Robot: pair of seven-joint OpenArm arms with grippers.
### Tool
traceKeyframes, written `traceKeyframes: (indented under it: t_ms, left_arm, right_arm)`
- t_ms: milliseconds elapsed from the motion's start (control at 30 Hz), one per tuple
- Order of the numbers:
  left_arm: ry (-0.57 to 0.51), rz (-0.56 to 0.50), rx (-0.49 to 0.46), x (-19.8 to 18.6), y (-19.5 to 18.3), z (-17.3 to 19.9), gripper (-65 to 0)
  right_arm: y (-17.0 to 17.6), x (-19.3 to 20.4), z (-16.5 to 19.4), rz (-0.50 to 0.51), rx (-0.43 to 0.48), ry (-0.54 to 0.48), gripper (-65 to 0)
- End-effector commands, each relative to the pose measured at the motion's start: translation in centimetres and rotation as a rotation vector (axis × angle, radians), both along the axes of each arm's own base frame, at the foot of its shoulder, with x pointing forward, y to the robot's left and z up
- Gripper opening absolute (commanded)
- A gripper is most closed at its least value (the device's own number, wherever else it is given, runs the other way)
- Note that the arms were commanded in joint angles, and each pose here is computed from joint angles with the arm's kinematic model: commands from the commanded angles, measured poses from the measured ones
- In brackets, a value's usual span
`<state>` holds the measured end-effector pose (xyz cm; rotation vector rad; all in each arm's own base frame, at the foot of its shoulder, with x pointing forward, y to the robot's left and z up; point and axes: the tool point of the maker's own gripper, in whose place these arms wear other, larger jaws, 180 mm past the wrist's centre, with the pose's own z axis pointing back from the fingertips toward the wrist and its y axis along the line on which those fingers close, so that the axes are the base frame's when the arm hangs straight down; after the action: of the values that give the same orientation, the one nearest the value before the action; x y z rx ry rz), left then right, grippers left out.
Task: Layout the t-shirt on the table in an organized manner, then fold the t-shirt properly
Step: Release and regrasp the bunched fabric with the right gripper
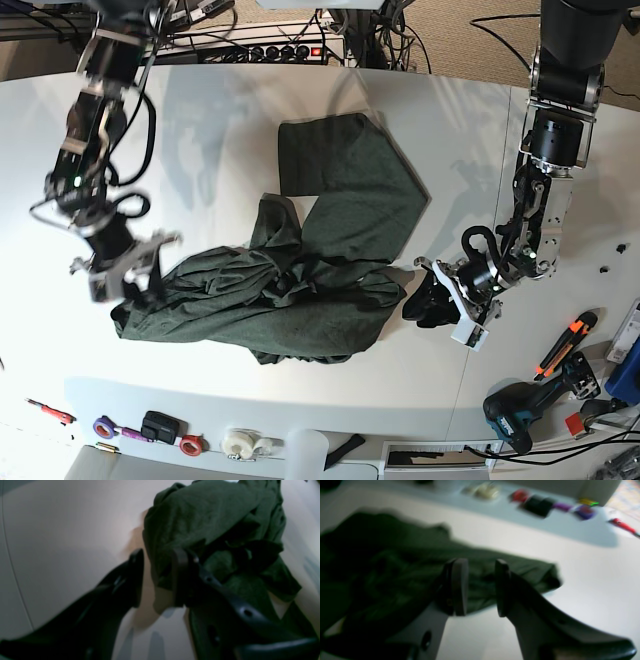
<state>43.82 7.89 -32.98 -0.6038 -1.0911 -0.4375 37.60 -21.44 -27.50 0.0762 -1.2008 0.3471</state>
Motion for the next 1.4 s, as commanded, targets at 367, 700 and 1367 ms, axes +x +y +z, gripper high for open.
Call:
traceKeyframes:
  t_ms: [367,700,1367]
  left_arm:
    - [-0.069,0.007,-0.032,1.3,0.2,2.7,-45.0]
    - [-0.074,0.009,-0.036,1.4,0.2,2.8,-45.0]
    - [-0.074,0.009,-0.036,1.4,0.2,2.8,-45.0]
  right_arm:
    - [4.6,-2.6,-5.2,0.086,-0.130,0.108,-35.5]
    - [7.0,0.0,-4.9,0.044,-0.304,0.039,-35.5]
    - [8.8,2.6,-11.5,0.048,-0.215,0.237,-64.6]
